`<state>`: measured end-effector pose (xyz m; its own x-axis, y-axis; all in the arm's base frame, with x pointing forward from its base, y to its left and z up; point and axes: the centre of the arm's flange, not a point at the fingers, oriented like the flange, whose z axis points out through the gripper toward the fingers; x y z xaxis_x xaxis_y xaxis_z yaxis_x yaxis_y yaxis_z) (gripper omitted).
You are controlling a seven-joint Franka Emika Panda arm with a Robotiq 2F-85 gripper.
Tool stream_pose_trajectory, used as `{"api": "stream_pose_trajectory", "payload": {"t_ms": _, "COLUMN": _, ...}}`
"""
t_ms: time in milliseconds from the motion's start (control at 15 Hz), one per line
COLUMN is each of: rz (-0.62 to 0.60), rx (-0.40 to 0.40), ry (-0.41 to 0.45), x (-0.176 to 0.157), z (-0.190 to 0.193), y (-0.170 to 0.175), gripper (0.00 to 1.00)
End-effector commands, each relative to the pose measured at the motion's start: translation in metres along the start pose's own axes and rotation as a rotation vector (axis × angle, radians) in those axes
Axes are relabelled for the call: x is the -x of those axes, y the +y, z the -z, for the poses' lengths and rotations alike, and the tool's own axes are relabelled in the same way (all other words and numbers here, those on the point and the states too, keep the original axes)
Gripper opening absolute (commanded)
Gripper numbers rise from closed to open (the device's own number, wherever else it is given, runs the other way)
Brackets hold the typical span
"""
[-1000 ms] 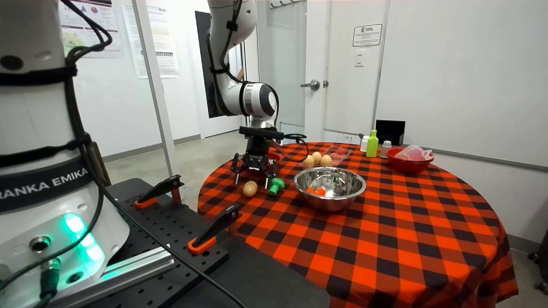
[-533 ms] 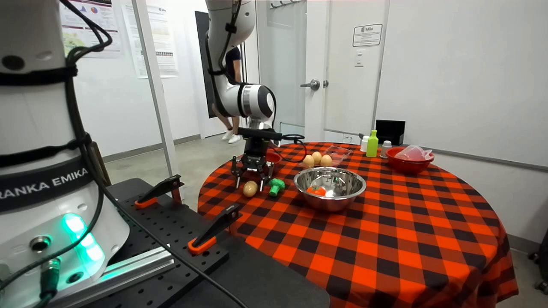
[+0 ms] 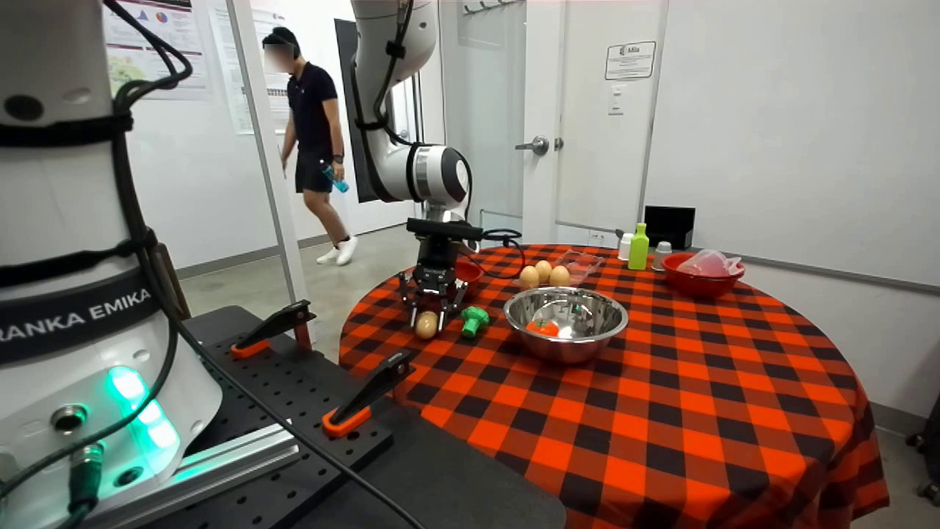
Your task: Put the egg in the silver bowl
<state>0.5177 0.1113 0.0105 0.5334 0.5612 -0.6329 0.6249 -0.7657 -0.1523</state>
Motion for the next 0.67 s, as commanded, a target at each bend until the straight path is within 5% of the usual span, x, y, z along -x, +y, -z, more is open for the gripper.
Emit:
{"api": "stream_pose_trajectory", "payload": {"t_ms": 0, "rz": -0.007, "rx": 0.016, "ry": -0.025, "x": -0.003, "z": 0.004, "y": 0.004, "gripper": 0.23}}
{"api": "stream_pose_trajectory", "payload": {"t_ms": 600, "rz": -0.063, "rx": -0.036, "ry": 0.063, "x": 0.061, "z": 0.053, "y": 0.033, "gripper": 0.23}}
